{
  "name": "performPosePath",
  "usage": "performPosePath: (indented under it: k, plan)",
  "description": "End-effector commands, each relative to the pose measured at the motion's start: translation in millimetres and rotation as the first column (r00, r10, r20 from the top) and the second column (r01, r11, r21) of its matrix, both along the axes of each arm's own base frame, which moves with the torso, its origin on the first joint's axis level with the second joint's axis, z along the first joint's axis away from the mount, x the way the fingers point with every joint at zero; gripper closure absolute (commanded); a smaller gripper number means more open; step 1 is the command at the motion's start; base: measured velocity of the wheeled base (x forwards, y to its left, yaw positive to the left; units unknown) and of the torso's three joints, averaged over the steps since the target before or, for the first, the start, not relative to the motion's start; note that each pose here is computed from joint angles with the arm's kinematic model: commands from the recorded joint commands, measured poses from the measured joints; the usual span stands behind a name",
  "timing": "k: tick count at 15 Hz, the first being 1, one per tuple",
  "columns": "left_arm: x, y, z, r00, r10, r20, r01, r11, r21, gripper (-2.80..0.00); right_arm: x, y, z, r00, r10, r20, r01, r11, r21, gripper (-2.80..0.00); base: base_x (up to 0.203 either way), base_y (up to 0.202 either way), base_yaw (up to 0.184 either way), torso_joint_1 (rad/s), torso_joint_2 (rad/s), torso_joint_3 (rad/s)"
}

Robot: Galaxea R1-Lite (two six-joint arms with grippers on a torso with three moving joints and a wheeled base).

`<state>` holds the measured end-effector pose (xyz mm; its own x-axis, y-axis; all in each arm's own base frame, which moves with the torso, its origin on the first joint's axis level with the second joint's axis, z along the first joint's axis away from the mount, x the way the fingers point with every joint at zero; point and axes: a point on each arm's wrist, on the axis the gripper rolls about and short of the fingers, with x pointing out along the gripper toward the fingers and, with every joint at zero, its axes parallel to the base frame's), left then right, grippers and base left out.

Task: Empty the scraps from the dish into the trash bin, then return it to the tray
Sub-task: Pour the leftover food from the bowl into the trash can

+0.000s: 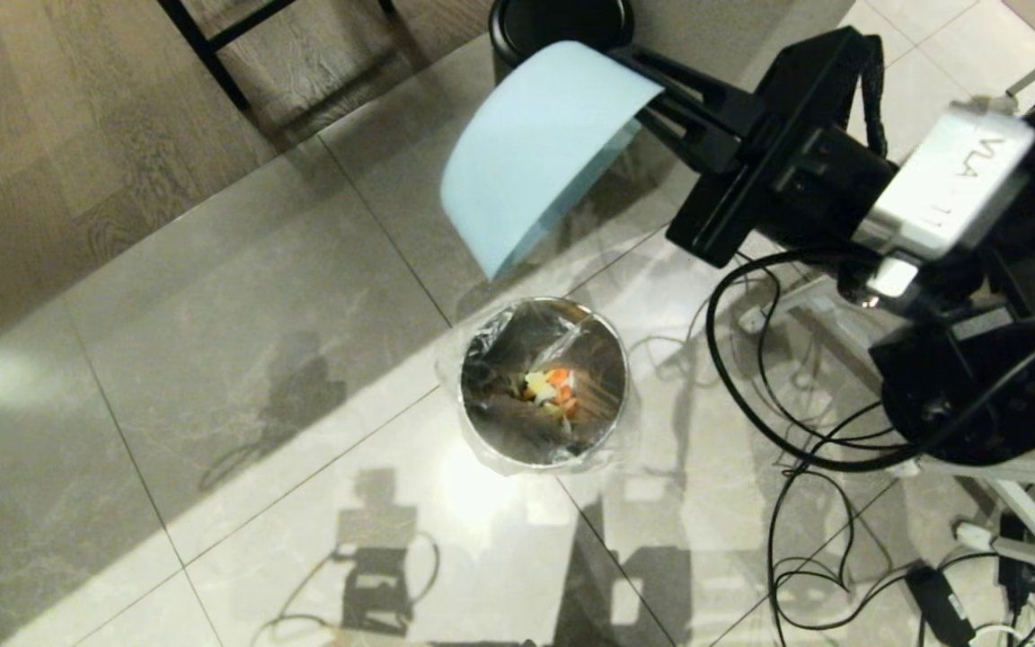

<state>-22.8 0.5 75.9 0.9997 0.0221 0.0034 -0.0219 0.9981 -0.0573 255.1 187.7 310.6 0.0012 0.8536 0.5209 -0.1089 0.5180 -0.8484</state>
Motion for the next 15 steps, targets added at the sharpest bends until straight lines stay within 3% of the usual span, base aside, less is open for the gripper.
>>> performPosePath:
  k: [1, 6, 9, 15]
  plan:
    - [0.1, 0.0, 0.1, 1.0, 0.0, 0.0, 0.0, 1.0, -0.001, 0.0, 6.8, -2.5, 3.5, 0.999, -0.008, 0.034, 0.007, 1.0, 0.03, 0.0, 0.0, 0.0, 0.0, 0.0, 0.0, 0.0]
    - [0.1, 0.0, 0.1, 1.0, 0.001, 0.0, -0.001, 1.0, -0.001, 0.0, 1.5, 5.0, 19.0, 0.998, 0.043, 0.047, -0.046, 0.997, 0.069, 0.0, 0.0, 0.0, 0.0, 0.0, 0.0, 0.0]
    - [0.1, 0.0, 0.1, 1.0, 0.001, 0.0, -0.001, 1.0, -0.001, 0.0, -9.7, 10.1, 45.4, 0.988, 0.072, 0.136, -0.09, 0.988, 0.127, 0.0, 0.0, 0.0, 0.0, 0.0, 0.0, 0.0]
    - [0.1, 0.0, 0.1, 1.0, 0.001, 0.0, -0.001, 1.0, -0.001, 0.0, -20.9, 28.4, 20.1, 0.99, 0.126, 0.069, -0.131, 0.989, 0.073, 0.0, 0.0, 0.0, 0.0, 0.0, 0.0, 0.0]
